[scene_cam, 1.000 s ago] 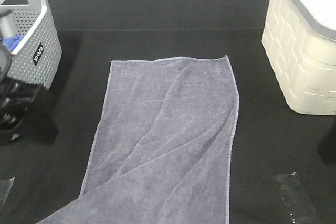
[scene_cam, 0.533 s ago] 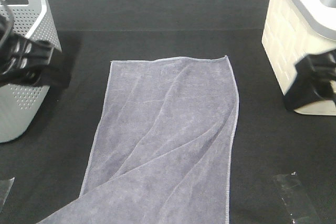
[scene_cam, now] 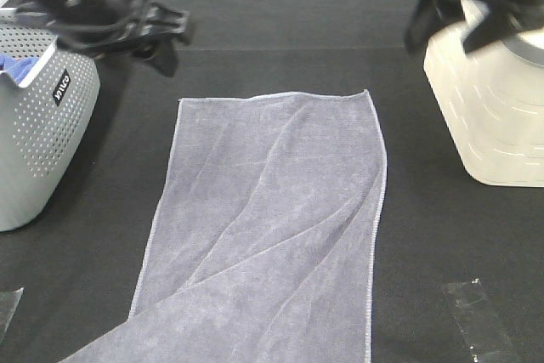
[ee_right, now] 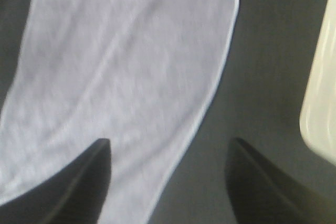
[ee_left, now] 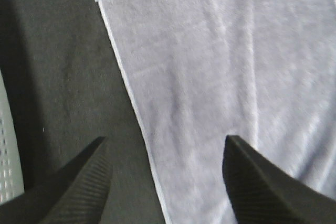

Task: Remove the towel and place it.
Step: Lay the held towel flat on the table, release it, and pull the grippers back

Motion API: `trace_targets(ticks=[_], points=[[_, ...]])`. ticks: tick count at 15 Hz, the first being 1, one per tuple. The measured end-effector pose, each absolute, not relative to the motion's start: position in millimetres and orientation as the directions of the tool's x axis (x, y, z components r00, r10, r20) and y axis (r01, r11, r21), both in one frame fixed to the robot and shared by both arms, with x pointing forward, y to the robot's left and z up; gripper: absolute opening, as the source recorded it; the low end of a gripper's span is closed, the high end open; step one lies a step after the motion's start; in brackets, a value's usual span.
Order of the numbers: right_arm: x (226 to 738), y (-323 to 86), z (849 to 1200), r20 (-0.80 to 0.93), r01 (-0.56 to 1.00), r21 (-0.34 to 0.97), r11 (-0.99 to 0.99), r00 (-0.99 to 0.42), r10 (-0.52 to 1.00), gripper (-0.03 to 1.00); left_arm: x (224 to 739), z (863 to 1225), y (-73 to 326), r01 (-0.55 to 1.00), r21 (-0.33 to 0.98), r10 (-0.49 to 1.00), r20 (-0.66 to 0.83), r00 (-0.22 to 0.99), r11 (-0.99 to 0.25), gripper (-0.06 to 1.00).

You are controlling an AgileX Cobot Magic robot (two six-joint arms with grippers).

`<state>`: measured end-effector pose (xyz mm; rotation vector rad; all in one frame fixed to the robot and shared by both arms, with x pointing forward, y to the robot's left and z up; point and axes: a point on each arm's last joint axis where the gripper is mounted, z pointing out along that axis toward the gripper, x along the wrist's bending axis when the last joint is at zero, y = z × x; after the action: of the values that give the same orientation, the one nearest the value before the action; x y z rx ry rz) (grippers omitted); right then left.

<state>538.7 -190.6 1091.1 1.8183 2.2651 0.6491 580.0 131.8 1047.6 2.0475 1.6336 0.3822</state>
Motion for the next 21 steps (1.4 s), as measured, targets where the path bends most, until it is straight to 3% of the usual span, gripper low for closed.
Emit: trace_targets(ticks=[4,10,16,21], points=[[591,-173,1083,0.14,0.888,0.429,0.166,-0.247,0.959,0.55,638,1032,123,0.868,0.477,0.98,-0.064,0.19,-0.137,0.59],[676,-151,1022,0.07,0.893,0.397,0.212,-0.259,0.963,0.51,713,990,127,0.883,0.468,0.988,-0.112,0.104,-0.04,0.59],[727,-154,938,-0.105,0.915,0.299,0.272,-0.252,0.962,0.48,736,961,117,0.888,0.456,0.986,-0.116,0.121,-0.056,0.59],[745,-166,905,-0.099,0.923,0.299,0.24,-0.22,0.97,0.45,736,960,117,0.887,0.456,0.985,-0.109,0.135,-0.071,0.59]])
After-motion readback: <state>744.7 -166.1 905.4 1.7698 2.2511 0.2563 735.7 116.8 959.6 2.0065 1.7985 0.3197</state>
